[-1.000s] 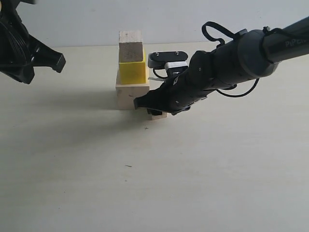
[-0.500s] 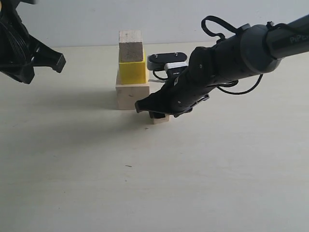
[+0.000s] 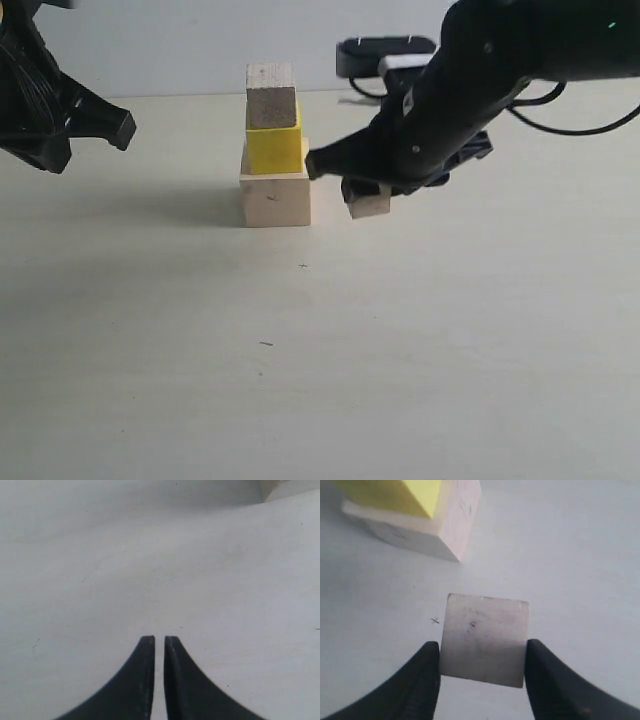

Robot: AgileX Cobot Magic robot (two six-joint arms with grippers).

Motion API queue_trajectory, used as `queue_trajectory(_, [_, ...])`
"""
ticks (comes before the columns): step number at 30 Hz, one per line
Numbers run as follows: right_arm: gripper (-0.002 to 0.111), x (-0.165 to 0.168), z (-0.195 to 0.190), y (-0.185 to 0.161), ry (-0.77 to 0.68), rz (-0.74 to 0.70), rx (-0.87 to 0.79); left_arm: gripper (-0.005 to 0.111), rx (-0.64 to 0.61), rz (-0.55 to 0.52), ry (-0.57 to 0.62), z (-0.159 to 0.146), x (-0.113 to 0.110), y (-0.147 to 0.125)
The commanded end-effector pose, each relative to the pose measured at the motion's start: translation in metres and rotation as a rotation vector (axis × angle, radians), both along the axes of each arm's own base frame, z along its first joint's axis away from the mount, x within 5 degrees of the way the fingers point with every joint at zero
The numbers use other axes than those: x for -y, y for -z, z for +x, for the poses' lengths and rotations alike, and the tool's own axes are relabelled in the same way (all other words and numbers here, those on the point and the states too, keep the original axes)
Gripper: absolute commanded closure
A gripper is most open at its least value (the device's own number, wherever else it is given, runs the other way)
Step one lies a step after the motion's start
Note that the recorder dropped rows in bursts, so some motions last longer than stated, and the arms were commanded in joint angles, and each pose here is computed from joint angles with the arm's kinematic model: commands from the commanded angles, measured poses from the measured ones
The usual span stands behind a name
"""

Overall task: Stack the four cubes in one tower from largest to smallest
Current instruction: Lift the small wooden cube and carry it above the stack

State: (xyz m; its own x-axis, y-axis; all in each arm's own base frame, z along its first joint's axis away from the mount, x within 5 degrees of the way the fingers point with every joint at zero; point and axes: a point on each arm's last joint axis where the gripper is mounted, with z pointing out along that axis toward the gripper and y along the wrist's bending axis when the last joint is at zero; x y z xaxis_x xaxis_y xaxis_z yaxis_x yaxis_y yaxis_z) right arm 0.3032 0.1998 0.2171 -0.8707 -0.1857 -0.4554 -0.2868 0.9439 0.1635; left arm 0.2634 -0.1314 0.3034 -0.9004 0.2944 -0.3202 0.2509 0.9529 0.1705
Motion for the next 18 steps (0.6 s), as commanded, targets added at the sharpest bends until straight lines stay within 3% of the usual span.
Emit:
queue_trajectory(1, [0.108,0.005,-0.008,-0.054,0.088,0.088,0.044,0.097,0.012,-0.013,-0.007,-0.001,-0.001,-0.002])
queue_trajectory(9, [0.108,-0.009,0.006,-0.135,0.094,0.209,0.106,0.097,0.012,-0.013,-0.007,-0.001,-0.001,-0.002])
queue_trajectory(18, [0.108,-0.042,0.041,-0.148,0.038,0.213,0.017,0.097,-0.001,-0.004,-0.012,-0.002,-0.002,-0.002])
